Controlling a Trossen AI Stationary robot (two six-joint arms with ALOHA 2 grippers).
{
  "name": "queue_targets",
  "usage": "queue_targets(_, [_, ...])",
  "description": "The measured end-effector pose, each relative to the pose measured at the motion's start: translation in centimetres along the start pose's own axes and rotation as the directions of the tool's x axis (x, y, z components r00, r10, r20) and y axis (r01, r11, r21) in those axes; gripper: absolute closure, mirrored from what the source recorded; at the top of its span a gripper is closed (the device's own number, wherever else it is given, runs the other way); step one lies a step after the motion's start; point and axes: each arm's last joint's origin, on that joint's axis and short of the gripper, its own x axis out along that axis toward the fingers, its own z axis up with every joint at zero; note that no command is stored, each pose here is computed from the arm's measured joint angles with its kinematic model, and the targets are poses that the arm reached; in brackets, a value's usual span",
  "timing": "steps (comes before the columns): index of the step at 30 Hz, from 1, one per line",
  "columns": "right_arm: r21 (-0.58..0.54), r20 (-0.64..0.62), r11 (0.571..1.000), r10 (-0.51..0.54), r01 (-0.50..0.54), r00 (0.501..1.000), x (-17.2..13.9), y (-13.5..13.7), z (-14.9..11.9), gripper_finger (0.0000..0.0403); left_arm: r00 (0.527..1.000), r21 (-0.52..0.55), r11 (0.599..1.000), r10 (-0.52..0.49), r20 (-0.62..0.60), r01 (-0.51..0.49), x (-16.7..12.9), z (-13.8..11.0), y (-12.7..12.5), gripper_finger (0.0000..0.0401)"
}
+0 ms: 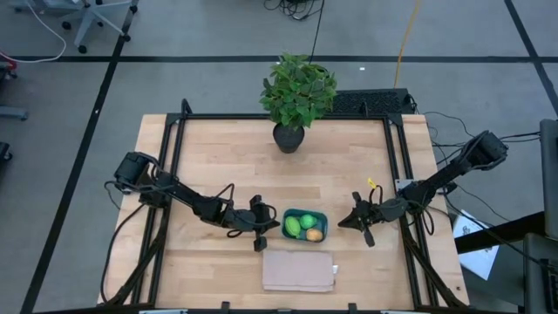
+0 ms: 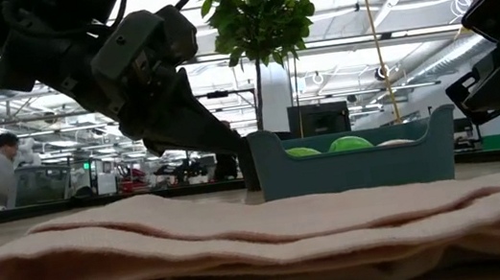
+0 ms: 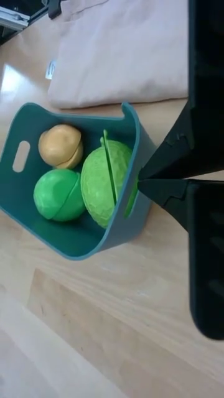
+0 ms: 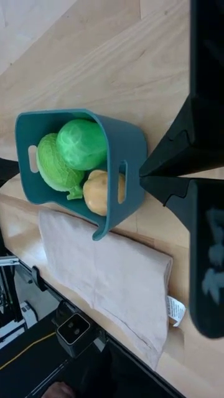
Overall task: Pick and placing Produce into tupperware
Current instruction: Adjust the blue bin
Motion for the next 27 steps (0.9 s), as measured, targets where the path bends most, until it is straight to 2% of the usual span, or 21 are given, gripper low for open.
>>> queue_targets(6, [-0.006,-0.007,1.0,-0.004,0.004,1.0,0.0,0.0,-0.1,0.0403,1.0,-0.006,1.0,0.023,0.007,-0.023,0.1,-0.1,0.1,0.0401])
queue_targets(12, [-0.008,-0.006,1.0,-0.005,0.005,1.0,0.0,0.0,-0.1,0.0403,0.997,-0.025,0.997,0.068,-0.04,-0.069,2.0,-1.6,0.6,0.0401])
queue_targets(14, [-0.008,-0.005,1.0,-0.005,0.005,1.0,0.0,0.0,-0.1,0.0403,0.995,-0.012,0.998,0.059,-0.075,-0.06,2.9,-2.0,0.6,0.0401])
queue_targets(20, [-0.011,-0.013,1.0,-0.01,0.01,1.0,0.0,-0.1,-0.1,0.0403,0.993,-0.001,1.0,0.022,-0.113,-0.022,5.1,-1.3,0.2,0.0401])
queue_targets(27, [-0.009,-0.016,1.0,-0.013,0.013,1.0,0.0,-0.1,-0.2,0.0403,0.99,0.019,1.0,0.025,-0.137,-0.022,5.3,-1.1,0.1,0.0401])
